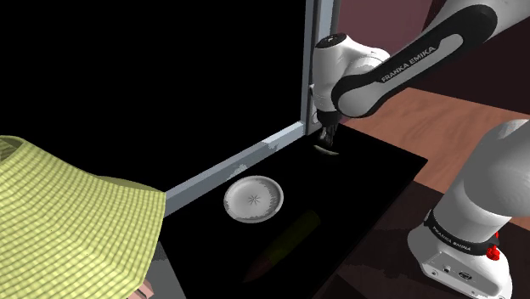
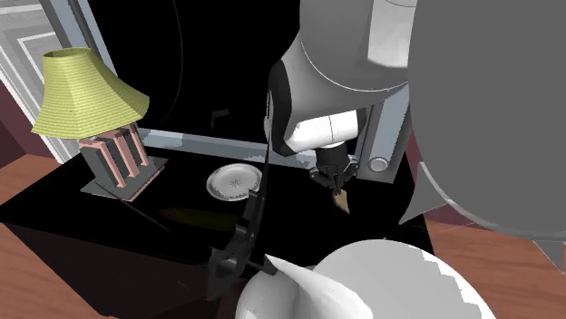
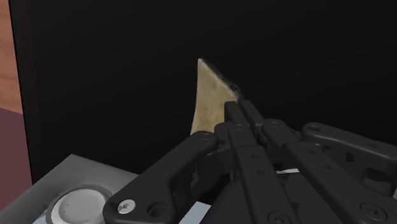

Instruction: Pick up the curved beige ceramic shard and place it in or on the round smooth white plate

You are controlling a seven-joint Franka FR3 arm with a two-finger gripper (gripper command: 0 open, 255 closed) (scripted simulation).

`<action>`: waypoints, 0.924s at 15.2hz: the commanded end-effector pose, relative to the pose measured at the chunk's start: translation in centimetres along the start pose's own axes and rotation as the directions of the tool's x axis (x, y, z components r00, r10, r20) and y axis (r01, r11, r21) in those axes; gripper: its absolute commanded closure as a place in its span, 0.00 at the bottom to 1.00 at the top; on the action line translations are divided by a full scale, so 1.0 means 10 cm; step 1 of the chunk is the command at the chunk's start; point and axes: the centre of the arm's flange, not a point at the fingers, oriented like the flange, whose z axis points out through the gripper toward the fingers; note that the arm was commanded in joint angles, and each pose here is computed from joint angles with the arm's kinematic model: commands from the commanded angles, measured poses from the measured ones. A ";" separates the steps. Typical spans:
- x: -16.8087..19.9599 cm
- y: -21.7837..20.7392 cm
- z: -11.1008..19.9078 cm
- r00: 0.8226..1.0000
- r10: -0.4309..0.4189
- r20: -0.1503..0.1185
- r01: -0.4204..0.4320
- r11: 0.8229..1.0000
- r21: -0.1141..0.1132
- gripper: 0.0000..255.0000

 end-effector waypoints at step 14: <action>0.34 0.31 0.73 0.983 0.099 0.155 -0.126 0.976 0.177 0.00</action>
